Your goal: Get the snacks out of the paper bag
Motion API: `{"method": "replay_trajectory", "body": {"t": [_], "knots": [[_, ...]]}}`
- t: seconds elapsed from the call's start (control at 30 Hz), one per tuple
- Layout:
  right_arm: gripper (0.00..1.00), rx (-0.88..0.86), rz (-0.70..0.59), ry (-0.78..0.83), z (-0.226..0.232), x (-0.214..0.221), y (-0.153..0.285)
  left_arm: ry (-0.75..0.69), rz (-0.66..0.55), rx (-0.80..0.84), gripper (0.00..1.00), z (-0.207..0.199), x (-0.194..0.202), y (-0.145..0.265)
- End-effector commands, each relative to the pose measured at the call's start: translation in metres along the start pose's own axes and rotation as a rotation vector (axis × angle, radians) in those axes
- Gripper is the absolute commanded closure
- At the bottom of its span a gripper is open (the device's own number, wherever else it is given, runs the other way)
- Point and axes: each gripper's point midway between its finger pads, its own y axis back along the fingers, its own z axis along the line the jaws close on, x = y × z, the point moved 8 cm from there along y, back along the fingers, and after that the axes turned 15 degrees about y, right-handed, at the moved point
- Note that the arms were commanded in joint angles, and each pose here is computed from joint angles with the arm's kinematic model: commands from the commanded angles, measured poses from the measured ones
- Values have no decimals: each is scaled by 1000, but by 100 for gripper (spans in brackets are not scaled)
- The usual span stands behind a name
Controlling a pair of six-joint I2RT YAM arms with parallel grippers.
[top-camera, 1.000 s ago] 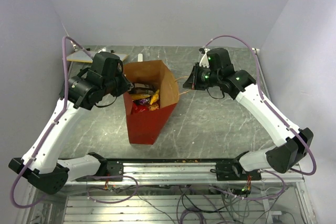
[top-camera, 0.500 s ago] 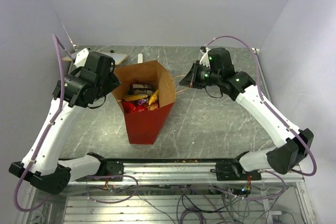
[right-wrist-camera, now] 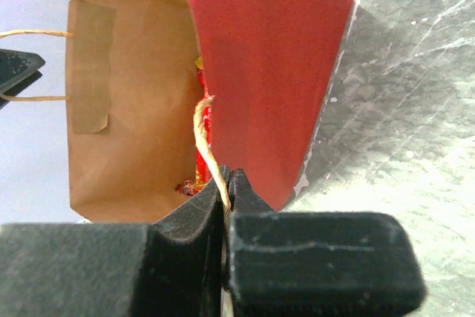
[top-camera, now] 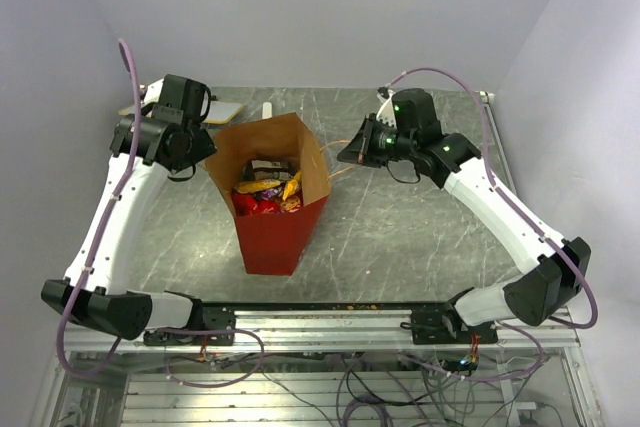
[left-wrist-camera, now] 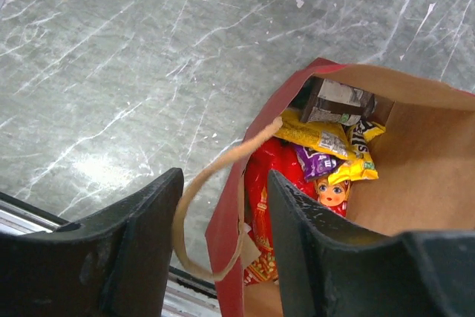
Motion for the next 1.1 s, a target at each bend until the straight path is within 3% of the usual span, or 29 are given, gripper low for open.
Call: {"method": "replay_trajectory", "body": {"t": [0.0,0.13,0.23,0.47,0.5,0.6,0.67,0.73,1.07], "knots": [[100,-15,-6,22,0,-5,-2,-18,-21,55,43,-9,-15,0],[100,13,-6,54,-2,-7,-1,-14,-3,83,53,-14,-17,-5],[82,43,-12,66,-3,-13,0,-18,9,75,60,-11,-15,-6],[69,12,0,68,-2,-16,-6,-26,-3,93,73,-9,-17,-6],[68,8,2,70,-2,-17,-7,-29,-5,93,79,-10,-18,-6],[79,-18,13,70,2,-20,-5,-34,-7,96,92,-14,-23,-4],[92,-42,13,83,5,-22,-2,-36,-18,112,93,-17,-27,-3],[100,-93,14,113,9,-22,-1,-33,-42,132,93,-22,-33,1],[100,-360,57,190,66,-19,-46,-22,-254,274,93,-56,-93,42]]}}
